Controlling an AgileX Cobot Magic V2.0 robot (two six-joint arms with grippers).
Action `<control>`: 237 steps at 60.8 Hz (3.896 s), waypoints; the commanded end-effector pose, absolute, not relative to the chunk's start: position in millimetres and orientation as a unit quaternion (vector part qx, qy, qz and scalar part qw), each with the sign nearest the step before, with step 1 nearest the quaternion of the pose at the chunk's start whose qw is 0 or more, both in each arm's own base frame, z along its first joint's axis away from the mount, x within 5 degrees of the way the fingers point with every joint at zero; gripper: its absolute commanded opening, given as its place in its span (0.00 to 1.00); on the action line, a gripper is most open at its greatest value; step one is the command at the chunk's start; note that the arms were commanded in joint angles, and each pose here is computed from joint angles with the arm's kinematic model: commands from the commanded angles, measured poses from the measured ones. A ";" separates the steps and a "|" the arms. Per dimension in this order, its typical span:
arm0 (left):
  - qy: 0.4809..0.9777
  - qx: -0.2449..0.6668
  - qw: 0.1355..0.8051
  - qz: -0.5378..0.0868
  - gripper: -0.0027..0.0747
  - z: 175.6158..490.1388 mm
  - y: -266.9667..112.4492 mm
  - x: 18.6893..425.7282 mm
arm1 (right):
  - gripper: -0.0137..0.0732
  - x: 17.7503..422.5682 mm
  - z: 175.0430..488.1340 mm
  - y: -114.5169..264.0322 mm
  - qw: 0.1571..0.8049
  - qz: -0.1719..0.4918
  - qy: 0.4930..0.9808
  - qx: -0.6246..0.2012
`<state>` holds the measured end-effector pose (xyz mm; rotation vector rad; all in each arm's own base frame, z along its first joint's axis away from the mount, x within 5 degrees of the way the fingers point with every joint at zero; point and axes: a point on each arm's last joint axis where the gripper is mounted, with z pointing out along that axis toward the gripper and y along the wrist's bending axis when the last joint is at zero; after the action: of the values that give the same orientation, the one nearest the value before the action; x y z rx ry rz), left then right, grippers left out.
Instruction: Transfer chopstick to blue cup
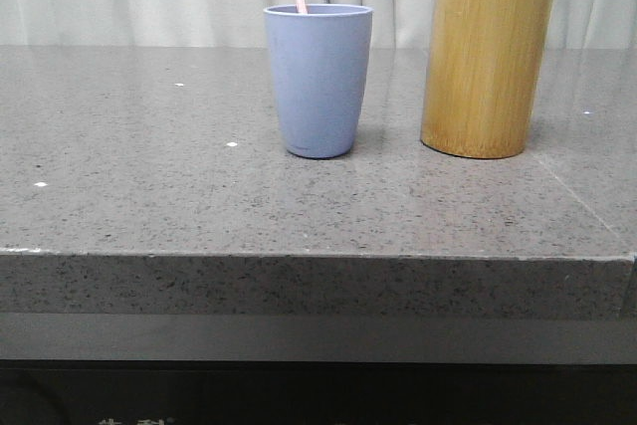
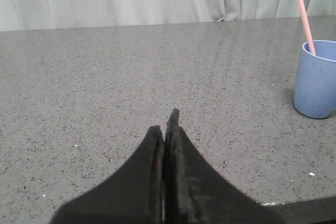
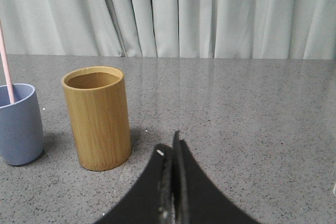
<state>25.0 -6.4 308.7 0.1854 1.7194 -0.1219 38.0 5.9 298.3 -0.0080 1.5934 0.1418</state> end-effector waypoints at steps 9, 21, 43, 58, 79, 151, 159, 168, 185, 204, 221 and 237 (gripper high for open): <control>0.726 0.073 0.681 -0.062 0.01 322.7 -6.7 25.7 | 0.02 37.3 312.0 5.1 0.728 0.061 0.683 0.000; 0.727 0.073 0.680 -0.062 0.01 321.1 -6.8 26.5 | 0.02 37.3 312.0 5.1 0.728 0.061 0.683 0.000; 0.677 0.038 0.734 -0.037 0.01 280.5 -4.1 28.1 | 0.02 37.4 311.8 5.1 0.727 0.061 0.684 0.000; 0.699 0.032 0.714 -0.043 0.01 243.8 -5.4 42.6 | 0.02 37.4 311.7 5.1 0.727 0.061 0.684 0.000; 0.701 0.028 0.712 -0.040 0.01 203.2 -5.4 54.1 | 0.02 37.4 311.7 5.1 0.727 0.061 0.684 0.000; 0.701 0.027 0.712 -0.040 0.01 203.4 -5.4 54.3 | 0.02 38.1 310.3 5.0 0.727 0.060 0.684 0.000; 0.701 0.027 0.712 -0.040 0.01 203.4 -5.4 54.3 | 0.02 44.7 296.2 4.7 0.726 0.058 0.685 0.002; 0.701 0.027 0.712 -0.040 0.01 203.4 -5.4 54.3 | 0.02 57.6 256.0 4.1 0.715 0.053 0.697 0.008; 0.701 0.027 0.712 -0.040 0.01 203.4 -5.4 54.3 | 0.02 58.6 199.5 3.6 0.699 0.055 0.713 0.016; 0.701 0.027 0.712 -0.040 0.01 203.4 -5.4 54.3 | 0.02 54.8 196.3 4.0 0.697 0.057 0.715 0.014; 0.701 0.027 0.712 -0.040 0.01 203.4 -5.4 54.3 | 0.02 54.8 196.2 4.0 0.696 0.057 0.716 0.014; 0.701 0.027 0.712 -0.040 0.01 203.4 -5.4 54.3 | 0.02 54.8 196.2 4.0 0.696 0.057 0.716 0.014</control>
<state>55.5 -6.0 196.9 0.0822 1.6568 -0.0773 55.9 5.2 186.4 0.0262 1.6975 0.1396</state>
